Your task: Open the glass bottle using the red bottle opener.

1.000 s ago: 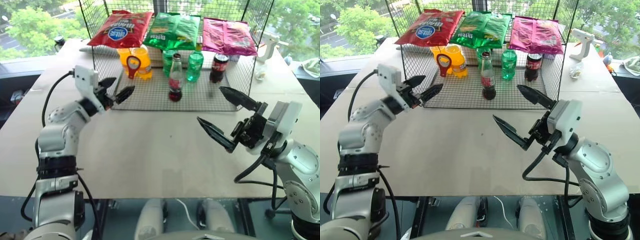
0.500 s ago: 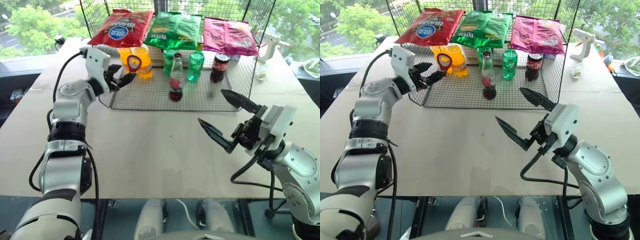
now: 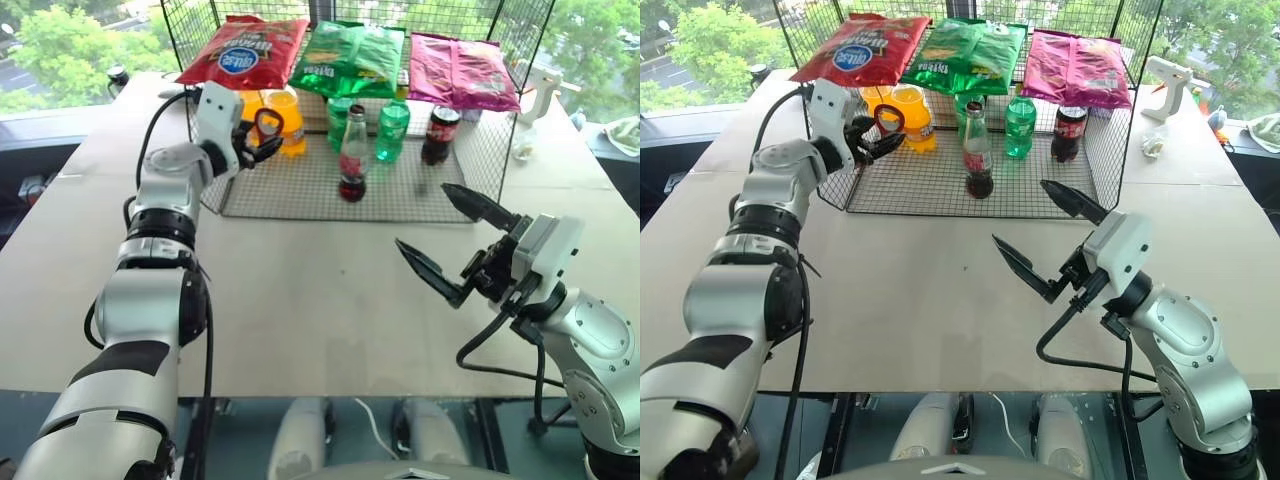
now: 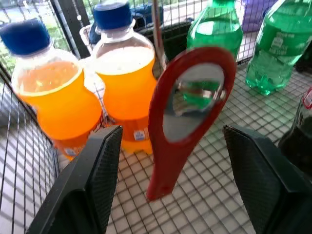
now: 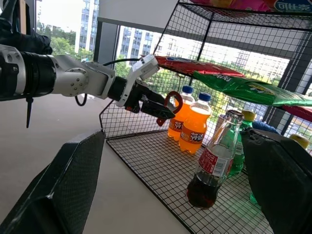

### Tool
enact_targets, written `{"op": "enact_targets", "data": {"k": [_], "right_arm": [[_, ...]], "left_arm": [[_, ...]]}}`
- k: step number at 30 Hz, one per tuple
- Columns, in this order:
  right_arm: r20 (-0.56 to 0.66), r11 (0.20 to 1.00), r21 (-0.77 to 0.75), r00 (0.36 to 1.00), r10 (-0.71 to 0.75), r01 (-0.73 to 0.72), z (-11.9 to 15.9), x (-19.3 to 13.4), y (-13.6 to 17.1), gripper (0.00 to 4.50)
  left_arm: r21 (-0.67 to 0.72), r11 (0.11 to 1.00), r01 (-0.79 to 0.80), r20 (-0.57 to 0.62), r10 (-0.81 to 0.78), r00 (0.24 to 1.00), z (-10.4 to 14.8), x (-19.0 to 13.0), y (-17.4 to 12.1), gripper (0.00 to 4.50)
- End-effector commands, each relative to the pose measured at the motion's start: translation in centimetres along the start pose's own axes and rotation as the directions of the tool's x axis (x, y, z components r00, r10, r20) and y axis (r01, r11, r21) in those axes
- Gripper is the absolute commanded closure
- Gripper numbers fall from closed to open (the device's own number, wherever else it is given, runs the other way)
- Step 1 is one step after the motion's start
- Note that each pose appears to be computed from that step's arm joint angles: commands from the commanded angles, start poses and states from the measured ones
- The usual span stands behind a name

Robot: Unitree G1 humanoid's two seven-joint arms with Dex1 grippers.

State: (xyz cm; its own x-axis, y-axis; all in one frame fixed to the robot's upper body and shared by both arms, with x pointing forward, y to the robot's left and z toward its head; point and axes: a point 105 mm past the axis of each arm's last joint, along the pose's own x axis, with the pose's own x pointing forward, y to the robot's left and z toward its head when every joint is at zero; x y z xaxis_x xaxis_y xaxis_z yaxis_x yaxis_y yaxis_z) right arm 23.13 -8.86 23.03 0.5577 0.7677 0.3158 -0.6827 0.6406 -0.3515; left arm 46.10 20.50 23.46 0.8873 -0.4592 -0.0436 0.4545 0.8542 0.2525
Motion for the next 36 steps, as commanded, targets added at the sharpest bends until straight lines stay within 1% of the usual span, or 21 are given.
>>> {"op": "enact_targets", "data": {"k": [1, 2, 3, 4, 5, 11, 17, 19, 23, 26, 27, 29, 31, 33, 35, 36], "right_arm": [[0.032, 0.999, -0.036, 0.999, -0.001, 0.002, 1.0, 0.0, 0.2, 0.0], [0.031, 0.999, -0.037, 1.0, -0.004, 0.005, 1.1, -0.1, 0.2, 0.0], [0.03, 0.999, -0.038, 1.0, -0.006, 0.007, 1.1, -0.1, 0.3, 0.0], [0.029, 0.999, -0.037, 1.0, -0.01, 0.011, 1.1, -0.1, 0.2, 0.0], [0.028, 0.999, -0.037, 1.0, -0.012, 0.013, 1.1, -0.1, 0.2, 0.0], [0.011, 0.999, -0.032, 1.0, -0.021, 0.022, 0.7, -0.1, 0.2, 0.0], [-0.003, 0.999, -0.026, 1.0, -0.019, 0.019, 0.4, 0.1, -0.1, 0.0], [-0.01, 1.0, -0.02, 1.0, -0.016, 0.016, 0.2, 0.1, -0.1, 0.0], [-0.029, 1.0, -0.005, 1.0, -0.012, 0.012, -0.2, 0.2, -0.2, 0.0], [-0.052, 0.999, -0.017, 0.998, -0.042, 0.041, -0.6, 0.2, -0.6, 0.0], [-0.085, 0.997, -0.018, 0.994, -0.074, 0.073, -1.1, 0.2, -1.0, 0.0], [-0.122, 0.993, -0.019, 0.985, -0.121, 0.12, -1.6, 0.4, -1.6, 0.0], [-0.144, 0.991, 0.077, 0.985, -0.097, 0.109, -1.8, 0.8, -1.3, 0.0], [-0.206, 0.99, 0.092, 0.975, -0.085, 0.105, -1.5, 1.2, -1.1, 0.0], [-0.248, 0.989, 0.103, 0.965, -0.081, 0.109, -1.3, 1.4, -1.3, 0.0], [-0.196, 0.975, 0.209, 0.98, -0.032, 0.074, -0.5, 2.1, -1.1, 0.0]], "left_arm": [[0.029, 0.999, 0.031, 0.052, -0.033, 0.998, 1.9, 0.1, -0.1, 2.76], [0.031, 0.999, 0.037, 0.05, -0.039, 0.998, 1.8, 0.1, -0.1, 3.21], [0.035, 0.999, 0.04, 0.049, -0.041, 0.998, 1.8, 0.0, -0.1, 3.78], [0.036, 0.998, 0.042, 0.05, -0.044, 0.998, 1.7, -0.1, -0.1, 4.25], [0.036, 0.998, 0.044, 0.051, -0.045, 0.998, 1.7, -0.1, 0.0, 4.42], [0.006, 0.995, 0.1, 0.108, -0.1, 0.989, 2.2, -1.3, 0.2, 4.42], [0.01, 0.973, 0.232, 0.161, -0.231, 0.96, 2.6, -3.2, -0.2, 4.42], [0.033, 0.969, 0.243, 0.152, -0.245, 0.958, 2.4, -3.8, 0.0, 4.42], [0.028, 0.96, 0.278, 0.155, -0.279, 0.948, 2.3, -4.8, 0.1, 4.42], [0.01, 0.943, 0.333, 0.167, -0.33, 0.929, 2.3, -5.6, -0.3, 4.42], [-0.025, 0.932, 0.362, 0.18, -0.352, 0.919, 2.3, -5.9, -0.5, 4.42], [-0.119, 0.894, 0.432, 0.218, -0.401, 0.89, 2.6, -6.5, -1.1, 4.42], [-0.221, 0.831, 0.511, 0.257, -0.456, 0.852, 2.8, -7.2, -2.2, 4.42], [-0.311, 0.74, 0.596, 0.307, -0.516, 0.8, 3.3, -8.2, -3.8, 4.42], [-0.36, 0.681, 0.638, 0.335, -0.544, 0.769, 3.6, -8.8, -5.0, 4.42], [-0.375, 0.645, 0.666, 0.339, -0.573, 0.746, 3.6, -9.0, -6.2, 4.42]]}}
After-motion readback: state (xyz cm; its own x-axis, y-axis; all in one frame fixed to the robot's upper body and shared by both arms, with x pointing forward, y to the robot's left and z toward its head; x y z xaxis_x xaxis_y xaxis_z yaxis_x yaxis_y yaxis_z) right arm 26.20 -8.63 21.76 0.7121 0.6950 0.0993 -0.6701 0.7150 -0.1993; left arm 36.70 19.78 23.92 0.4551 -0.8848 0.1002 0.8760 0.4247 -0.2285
